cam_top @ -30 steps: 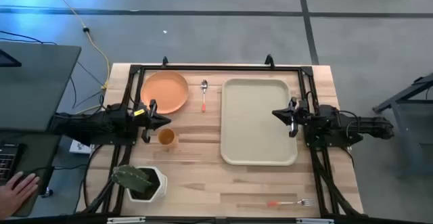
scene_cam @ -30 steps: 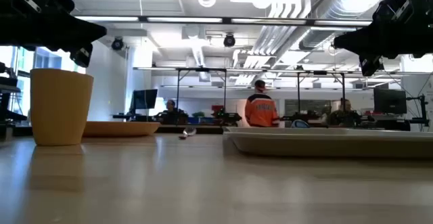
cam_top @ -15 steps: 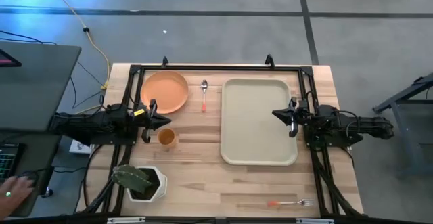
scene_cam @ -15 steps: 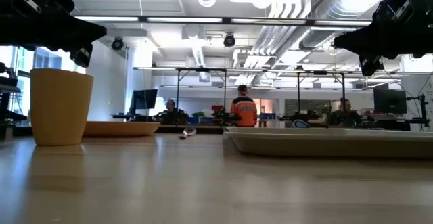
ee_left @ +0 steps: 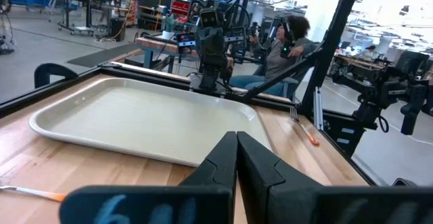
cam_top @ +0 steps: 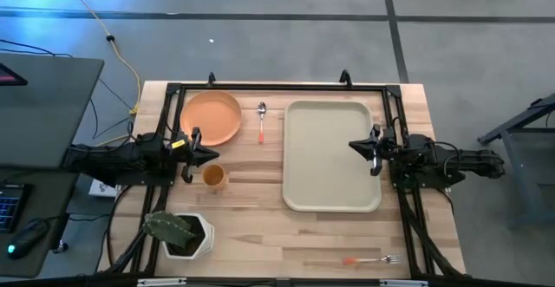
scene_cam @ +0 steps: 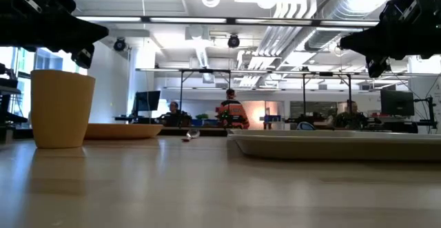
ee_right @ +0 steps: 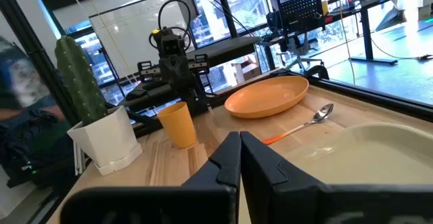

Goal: Pick and place plate/cup/fork/spoon on tray

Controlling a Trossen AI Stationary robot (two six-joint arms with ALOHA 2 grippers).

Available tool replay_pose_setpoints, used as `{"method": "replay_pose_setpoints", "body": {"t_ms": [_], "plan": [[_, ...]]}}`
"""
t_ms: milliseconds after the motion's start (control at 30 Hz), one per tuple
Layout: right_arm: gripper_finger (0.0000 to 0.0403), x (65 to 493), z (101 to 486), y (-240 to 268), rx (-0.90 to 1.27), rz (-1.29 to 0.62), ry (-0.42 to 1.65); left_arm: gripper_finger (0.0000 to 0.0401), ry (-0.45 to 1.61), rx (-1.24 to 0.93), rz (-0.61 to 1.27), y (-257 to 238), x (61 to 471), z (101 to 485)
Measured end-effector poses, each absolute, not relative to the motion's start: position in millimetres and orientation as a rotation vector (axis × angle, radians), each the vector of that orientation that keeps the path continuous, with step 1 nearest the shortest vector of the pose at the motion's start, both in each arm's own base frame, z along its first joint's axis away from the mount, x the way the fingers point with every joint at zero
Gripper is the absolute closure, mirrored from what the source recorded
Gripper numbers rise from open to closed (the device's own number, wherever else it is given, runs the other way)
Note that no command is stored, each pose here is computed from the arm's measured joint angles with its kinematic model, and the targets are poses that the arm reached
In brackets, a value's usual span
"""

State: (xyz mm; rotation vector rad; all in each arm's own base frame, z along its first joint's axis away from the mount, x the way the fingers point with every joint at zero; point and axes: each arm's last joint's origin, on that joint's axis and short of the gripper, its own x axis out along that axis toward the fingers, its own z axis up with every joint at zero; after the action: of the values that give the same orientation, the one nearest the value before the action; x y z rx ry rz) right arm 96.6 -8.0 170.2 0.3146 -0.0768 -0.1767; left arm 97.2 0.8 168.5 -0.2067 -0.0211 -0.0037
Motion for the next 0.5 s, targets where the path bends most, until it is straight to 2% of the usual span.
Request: {"method": "replay_pose_setpoints", "body": {"t_ms": [500], "plan": [[0.0403,96.6,170.2,-8.0,0.315,-0.177,-0.077,0.0401,-0.021,-0.207,-0.004,0.8,97.2,168.5]]}}
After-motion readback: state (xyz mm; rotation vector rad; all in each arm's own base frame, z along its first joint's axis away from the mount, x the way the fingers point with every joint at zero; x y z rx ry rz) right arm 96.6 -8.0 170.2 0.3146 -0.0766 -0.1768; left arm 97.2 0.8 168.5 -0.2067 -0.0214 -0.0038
